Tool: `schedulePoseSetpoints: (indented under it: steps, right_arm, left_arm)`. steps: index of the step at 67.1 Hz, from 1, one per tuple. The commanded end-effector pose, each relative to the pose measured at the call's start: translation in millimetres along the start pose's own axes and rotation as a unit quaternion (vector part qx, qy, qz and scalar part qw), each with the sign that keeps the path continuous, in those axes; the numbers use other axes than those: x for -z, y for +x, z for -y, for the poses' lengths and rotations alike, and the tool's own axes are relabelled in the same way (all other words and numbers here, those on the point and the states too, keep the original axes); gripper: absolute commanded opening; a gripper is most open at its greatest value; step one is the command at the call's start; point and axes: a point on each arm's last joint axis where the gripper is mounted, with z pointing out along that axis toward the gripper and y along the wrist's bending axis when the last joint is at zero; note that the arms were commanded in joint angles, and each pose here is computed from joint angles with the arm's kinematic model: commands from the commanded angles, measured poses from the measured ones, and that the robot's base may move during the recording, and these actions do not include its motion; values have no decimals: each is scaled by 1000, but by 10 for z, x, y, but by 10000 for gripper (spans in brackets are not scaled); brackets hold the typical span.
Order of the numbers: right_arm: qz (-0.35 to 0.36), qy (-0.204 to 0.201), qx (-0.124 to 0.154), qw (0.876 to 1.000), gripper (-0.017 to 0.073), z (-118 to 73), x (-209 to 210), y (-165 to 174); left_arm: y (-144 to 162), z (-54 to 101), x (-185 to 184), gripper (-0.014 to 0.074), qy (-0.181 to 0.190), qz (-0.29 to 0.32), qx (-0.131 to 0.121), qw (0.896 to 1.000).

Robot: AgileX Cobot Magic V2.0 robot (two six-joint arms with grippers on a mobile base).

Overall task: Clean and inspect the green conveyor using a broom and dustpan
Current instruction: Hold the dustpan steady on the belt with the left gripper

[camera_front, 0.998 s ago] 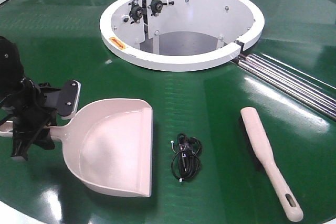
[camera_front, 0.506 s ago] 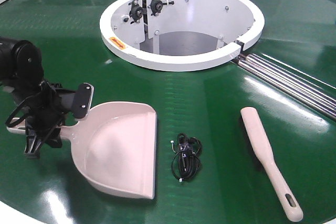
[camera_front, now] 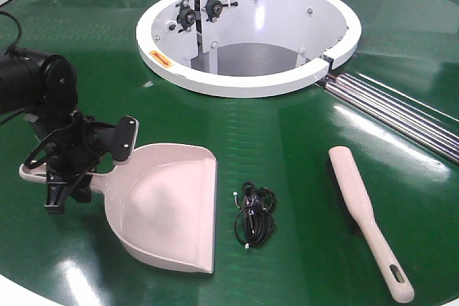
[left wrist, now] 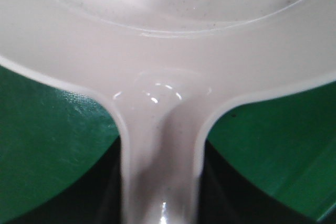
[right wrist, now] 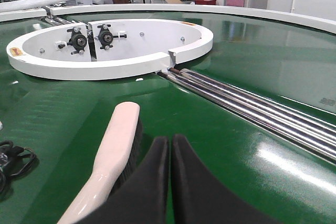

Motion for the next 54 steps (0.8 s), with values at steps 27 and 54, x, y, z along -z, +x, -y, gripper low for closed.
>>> schedulePoseSetpoints:
  steps: [27, 54]
  right_arm:
    - [32, 1, 5, 999, -9, 0, -5, -6]
    - [32, 1, 5, 999, -9, 0, -5, -6]
  left_arm:
    - [-28, -23, 139, -8, -27, -1, -7, 1000]
    - [-45, -19, 139, -8, -27, -4, -11, 1000]
